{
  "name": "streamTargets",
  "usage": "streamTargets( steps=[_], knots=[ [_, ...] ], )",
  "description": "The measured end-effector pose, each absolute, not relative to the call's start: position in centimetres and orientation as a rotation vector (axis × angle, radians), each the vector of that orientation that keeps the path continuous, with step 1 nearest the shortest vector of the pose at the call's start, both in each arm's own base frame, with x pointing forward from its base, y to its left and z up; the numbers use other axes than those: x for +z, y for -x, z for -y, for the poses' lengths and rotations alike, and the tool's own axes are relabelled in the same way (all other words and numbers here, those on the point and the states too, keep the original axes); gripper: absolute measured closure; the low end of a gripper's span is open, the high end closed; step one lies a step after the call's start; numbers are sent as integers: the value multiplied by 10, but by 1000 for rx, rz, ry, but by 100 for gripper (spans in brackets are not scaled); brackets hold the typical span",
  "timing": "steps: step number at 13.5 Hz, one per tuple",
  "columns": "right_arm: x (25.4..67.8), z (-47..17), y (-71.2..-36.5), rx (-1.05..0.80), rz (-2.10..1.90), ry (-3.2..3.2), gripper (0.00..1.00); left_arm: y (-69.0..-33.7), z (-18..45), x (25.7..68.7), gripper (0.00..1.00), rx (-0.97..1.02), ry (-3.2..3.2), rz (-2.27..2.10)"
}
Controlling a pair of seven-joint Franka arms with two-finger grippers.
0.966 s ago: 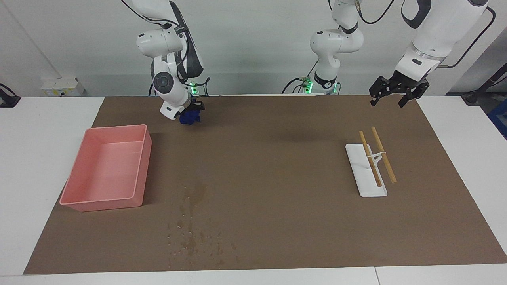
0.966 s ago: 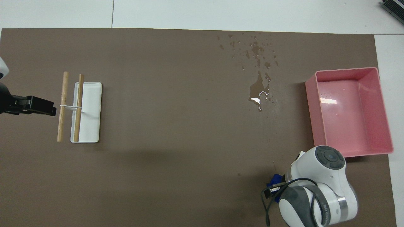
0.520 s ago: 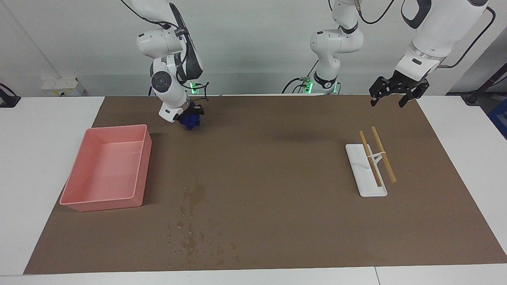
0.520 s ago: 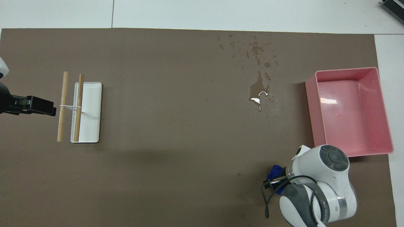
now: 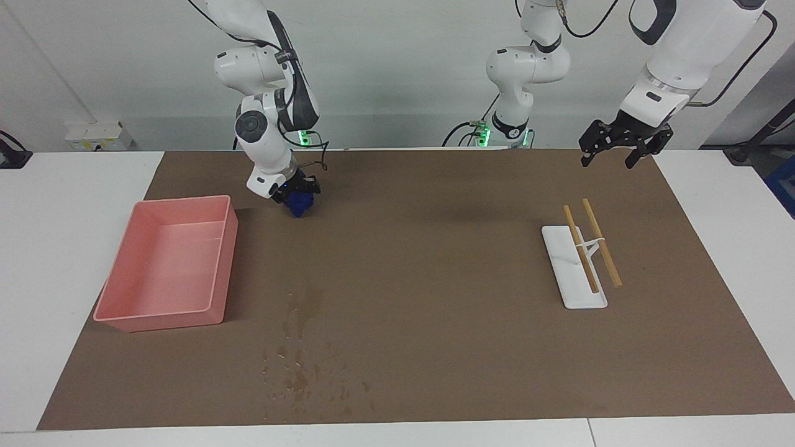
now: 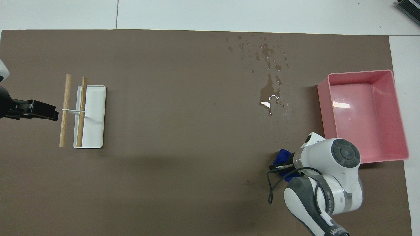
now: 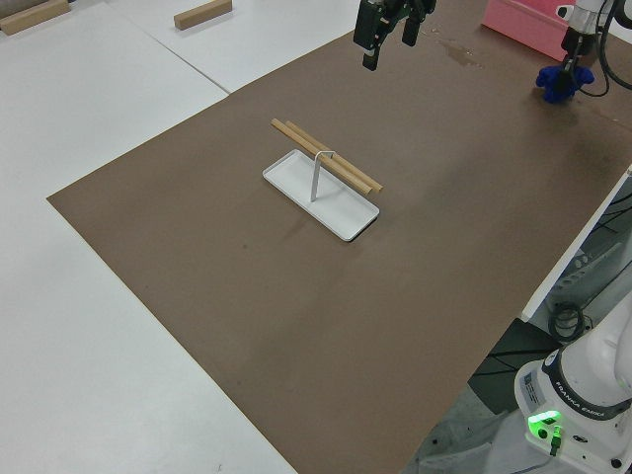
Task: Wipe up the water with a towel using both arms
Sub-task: 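Move the held towel with the right gripper toward the water puddle, then rub the towel over the water puddle with the right gripper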
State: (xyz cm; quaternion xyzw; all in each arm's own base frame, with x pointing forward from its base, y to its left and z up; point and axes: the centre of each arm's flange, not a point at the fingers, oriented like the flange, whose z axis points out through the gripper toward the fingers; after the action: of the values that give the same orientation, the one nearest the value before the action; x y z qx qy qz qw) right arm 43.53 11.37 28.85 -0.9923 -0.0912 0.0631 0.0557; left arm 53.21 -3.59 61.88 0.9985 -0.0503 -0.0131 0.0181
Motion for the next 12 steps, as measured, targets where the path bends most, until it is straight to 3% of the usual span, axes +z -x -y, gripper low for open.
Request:
streamTargets(
  steps=[12],
  knots=[
    [274, -149, -563, 5, 295, 3032, 83, -532, 36, 619, 0, -41, -3101, 156]
  ],
)
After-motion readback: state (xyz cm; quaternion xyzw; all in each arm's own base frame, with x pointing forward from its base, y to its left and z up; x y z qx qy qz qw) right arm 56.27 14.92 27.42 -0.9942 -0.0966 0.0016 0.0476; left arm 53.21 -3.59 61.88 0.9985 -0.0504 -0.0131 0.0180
